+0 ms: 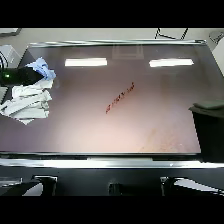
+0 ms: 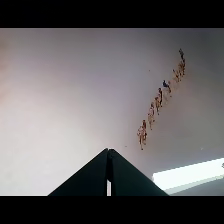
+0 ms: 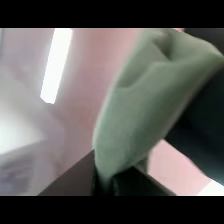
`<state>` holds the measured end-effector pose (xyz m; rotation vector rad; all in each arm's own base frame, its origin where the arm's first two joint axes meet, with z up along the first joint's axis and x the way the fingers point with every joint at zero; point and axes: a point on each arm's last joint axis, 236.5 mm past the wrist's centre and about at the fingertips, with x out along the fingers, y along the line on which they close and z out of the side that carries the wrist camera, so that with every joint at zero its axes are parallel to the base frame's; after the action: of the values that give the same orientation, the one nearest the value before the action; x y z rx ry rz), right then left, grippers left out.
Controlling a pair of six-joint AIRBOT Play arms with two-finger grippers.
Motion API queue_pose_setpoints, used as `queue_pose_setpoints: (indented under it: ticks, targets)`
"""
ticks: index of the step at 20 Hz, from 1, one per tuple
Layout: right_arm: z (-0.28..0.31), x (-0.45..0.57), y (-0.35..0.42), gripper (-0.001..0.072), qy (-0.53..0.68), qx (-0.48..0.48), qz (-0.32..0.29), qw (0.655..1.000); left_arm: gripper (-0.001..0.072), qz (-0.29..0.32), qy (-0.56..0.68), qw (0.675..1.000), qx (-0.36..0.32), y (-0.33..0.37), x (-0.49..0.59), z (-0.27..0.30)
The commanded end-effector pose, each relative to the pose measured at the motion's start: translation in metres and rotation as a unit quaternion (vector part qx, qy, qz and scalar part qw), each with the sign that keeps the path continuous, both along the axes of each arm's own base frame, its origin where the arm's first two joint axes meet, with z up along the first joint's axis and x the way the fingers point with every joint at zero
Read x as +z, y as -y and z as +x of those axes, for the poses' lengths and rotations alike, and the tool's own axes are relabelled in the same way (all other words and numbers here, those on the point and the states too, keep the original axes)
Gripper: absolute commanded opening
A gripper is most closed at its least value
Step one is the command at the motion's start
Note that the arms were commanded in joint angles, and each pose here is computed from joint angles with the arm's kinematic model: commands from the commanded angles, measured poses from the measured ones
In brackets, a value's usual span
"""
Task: Fold the clothes and pants, and hang the long-sleeved shirts on hangers.
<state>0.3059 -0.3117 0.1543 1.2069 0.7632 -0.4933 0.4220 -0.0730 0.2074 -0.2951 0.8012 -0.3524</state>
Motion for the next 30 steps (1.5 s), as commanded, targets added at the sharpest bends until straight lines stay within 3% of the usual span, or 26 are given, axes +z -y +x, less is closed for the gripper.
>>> queue_pose_setpoints:
  ticks: [1,11,12,13,14,15,18,20,22,23,25,26,28,30]
  targets:
    - [-0.068,-0.04,0.002,0.0038,-0.154,-0.024,0.008,0.988,0.0024,0.0,0.0,1.0,0.0,0.0,0.0,0.0]
    - [-0.183,-0.162,-0.044,0.0047,-0.373,-0.032,0.051,0.926,0.0023,0.0,-0.002,1.0,-0.001,0.001,-0.001,0.0]
    - [-0.188,-0.163,-0.041,0.0119,-0.382,-0.033,0.043,0.923,0.0023,0.0,-0.002,1.0,-0.001,0.001,-0.001,-0.001]
    - [-0.187,-0.163,-0.038,0.0311,-0.381,-0.036,0.038,0.923,0.0023,0.0,-0.002,1.0,-0.001,0.001,-0.001,-0.001]
    - [-0.182,-0.162,-0.039,0.0553,-0.37,-0.035,0.04,0.927,0.0023,0.0,-0.002,1.0,-0.001,0.001,-0.001,0.0]
    - [-0.173,-0.159,-0.038,0.0712,-0.354,-0.028,0.038,0.934,0.0023,-0.004,-0.001,1.0,-0.002,0.002,0.0,-0.001]
    - [-0.099,-0.102,-0.009,0.0703,-0.202,-0.009,-0.033,0.979,0.0023,-0.041,0.035,0.999,-0.004,0.014,0.027,0.007]
    - [-0.035,-0.02,0.024,0.0703,-0.085,-0.01,-0.157,0.984,0.0022,-0.033,0.116,0.992,0.023,0.009,0.066,0.028]
    - [0.03,0.054,0.013,0.0703,-0.008,0.037,-0.277,0.96,0.0021,0.03,0.179,0.981,0.065,-0.009,0.087,0.052]
    - [0.061,0.074,-0.012,0.0699,0.022,0.073,-0.305,0.949,0.0021,0.066,0.17,0.978,0.097,-0.022,0.075,0.062]
    - [0.112,0.071,-0.095,0.0667,0.045,0.173,-0.294,0.939,0.0023,0.128,0.097,0.979,0.127,-0.036,0.022,0.072]
    - [0.126,0.05,-0.142,0.067,0.029,0.237,-0.272,0.932,0.0086,0.145,0.037,0.982,0.12,-0.036,-0.015,0.069]
    - [0.125,-0.012,-0.218,0.068,-0.047,0.349,-0.204,0.913,0.0691,0.162,-0.114,0.976,0.091,-0.031,-0.091,0.043]
    - [0.102,-0.069,-0.274,0.0678,-0.121,0.426,-0.134,0.886,0.072,0.187,-0.27,0.943,0.044,-0.03,-0.155,-0.011]
